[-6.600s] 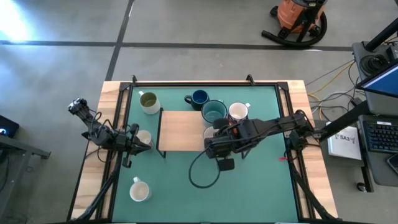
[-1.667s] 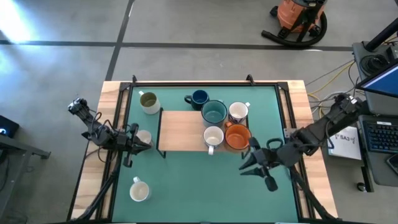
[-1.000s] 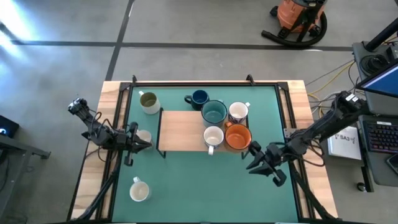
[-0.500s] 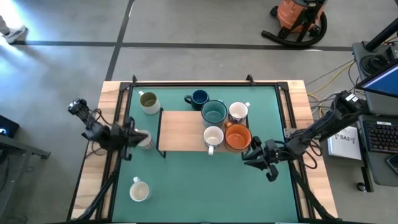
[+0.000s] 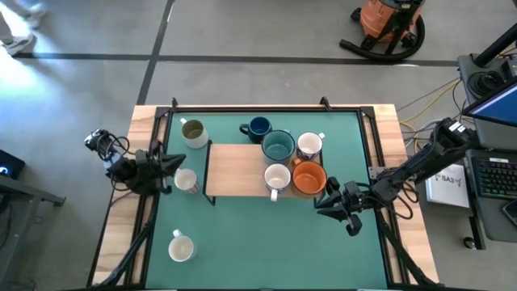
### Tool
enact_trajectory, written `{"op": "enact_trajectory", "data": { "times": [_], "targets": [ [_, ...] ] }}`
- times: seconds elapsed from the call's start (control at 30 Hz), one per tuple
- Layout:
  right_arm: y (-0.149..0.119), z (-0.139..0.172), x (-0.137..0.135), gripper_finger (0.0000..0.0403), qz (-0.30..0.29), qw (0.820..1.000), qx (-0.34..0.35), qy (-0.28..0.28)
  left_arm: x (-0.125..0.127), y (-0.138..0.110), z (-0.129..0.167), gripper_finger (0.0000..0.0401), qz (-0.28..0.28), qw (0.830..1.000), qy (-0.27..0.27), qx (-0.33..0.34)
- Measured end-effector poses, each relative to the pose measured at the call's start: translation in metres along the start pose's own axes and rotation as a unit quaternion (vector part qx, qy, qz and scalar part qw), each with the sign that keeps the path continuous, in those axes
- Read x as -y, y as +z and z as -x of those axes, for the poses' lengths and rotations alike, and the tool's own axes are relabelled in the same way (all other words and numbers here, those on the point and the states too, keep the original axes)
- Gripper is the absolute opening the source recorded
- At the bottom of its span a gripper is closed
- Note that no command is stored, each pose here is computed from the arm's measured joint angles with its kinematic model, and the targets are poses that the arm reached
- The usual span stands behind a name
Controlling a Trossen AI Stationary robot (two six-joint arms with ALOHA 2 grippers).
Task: Place coffee mugs
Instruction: Put the black blue mug on the shelf
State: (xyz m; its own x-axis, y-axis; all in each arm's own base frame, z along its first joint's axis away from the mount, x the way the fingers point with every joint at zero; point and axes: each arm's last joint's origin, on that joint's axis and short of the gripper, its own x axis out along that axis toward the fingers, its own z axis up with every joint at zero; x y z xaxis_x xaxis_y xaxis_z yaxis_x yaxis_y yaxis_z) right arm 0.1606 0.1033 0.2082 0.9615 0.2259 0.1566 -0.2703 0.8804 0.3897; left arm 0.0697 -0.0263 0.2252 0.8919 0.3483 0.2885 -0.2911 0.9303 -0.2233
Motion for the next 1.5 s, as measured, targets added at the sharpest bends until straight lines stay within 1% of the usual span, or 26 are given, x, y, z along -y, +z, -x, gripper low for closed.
{"op": "enact_trajectory", "data": {
  "times": [0.2,0.3,0.37,0.47,0.53,0.6,0.7,0.77,0.87,0.9,0.93,1.03,1.13,1.23,1.33,1.5],
  "targets": [
    [0.0,0.0,0.0,0.0068,0.0,1.0,0.0,0.0,0.007,0.008,-0.013,0.0,-0.026,0.999,0.026,-0.018],
    [0.0,0.0,0.0,0.0068,0.0,1.0,0.0,0.0,0.011,0.012,-0.025,0.0,-0.062,0.996,0.056,-0.031],
    [0.0,0.0,0.0,0.0068,0.0,1.0,0.0,0.0,0.013,0.016,-0.034,0.0,-0.088,0.991,0.087,-0.043],
    [0.0,0.0,0.0,0.0068,0.0,1.0,0.0,0.0,0.009,0.021,-0.047,0.0,-0.114,0.977,0.166,-0.073],
    [0.0,0.0,0.0,0.0068,0.0,1.0,-0.001,0.0,0.006,0.028,-0.054,0.0,-0.127,0.966,0.206,-0.09],
    [0.0,0.0,0.0,0.0068,0.0,1.0,-0.001,0.0,0.001,0.037,-0.061,0.0,-0.134,0.956,0.233,-0.114],
    [0.0,0.0,0.0,0.0068,0.0,1.0,-0.001,0.0,-0.008,0.052,-0.069,0.0,-0.144,0.941,0.254,-0.172],
    [0.0,0.0,0.0,0.0068,0.0,1.0,-0.001,0.0,-0.017,0.062,-0.073,0.0,-0.131,0.927,0.278,-0.216],
    [0.0,0.0,0.0,0.0068,0.0,1.0,-0.001,0.0,-0.032,0.072,-0.075,0.0,-0.1,0.899,0.318,-0.282],
    [0.0,0.0,0.0,0.0068,0.0,1.0,-0.001,0.0,-0.037,0.074,-0.077,0.0,-0.088,0.893,0.325,-0.299],
    [0.0,0.0,0.0,0.0068,0.0,1.0,-0.001,0.0,-0.042,0.076,-0.079,0.0,-0.072,0.889,0.325,-0.313],
    [0.0,0.0,0.0,0.0068,0.0,1.0,-0.001,0.0,-0.057,0.077,-0.083,0.0,-0.022,0.886,0.314,-0.339],
    [0.0,0.0,0.0,0.0068,0.0,1.0,-0.001,0.0,-0.074,0.076,-0.086,0.0003,0.027,0.886,0.309,-0.345],
    [0.0,0.0,0.0,0.0068,0.0,1.0,-0.001,0.0,-0.09,0.072,-0.088,0.0017,0.064,0.877,0.313,-0.358],
    [0.0,0.0,0.0,0.0068,0.0,1.0,-0.001,0.0,-0.101,0.068,-0.091,0.0036,0.075,0.869,0.312,-0.377],
    [0.0,0.0,0.0,0.0068,0.0,1.0,-0.001,0.0,-0.109,0.056,-0.097,0.0075,0.074,0.849,0.308,-0.422]
  ]
}}
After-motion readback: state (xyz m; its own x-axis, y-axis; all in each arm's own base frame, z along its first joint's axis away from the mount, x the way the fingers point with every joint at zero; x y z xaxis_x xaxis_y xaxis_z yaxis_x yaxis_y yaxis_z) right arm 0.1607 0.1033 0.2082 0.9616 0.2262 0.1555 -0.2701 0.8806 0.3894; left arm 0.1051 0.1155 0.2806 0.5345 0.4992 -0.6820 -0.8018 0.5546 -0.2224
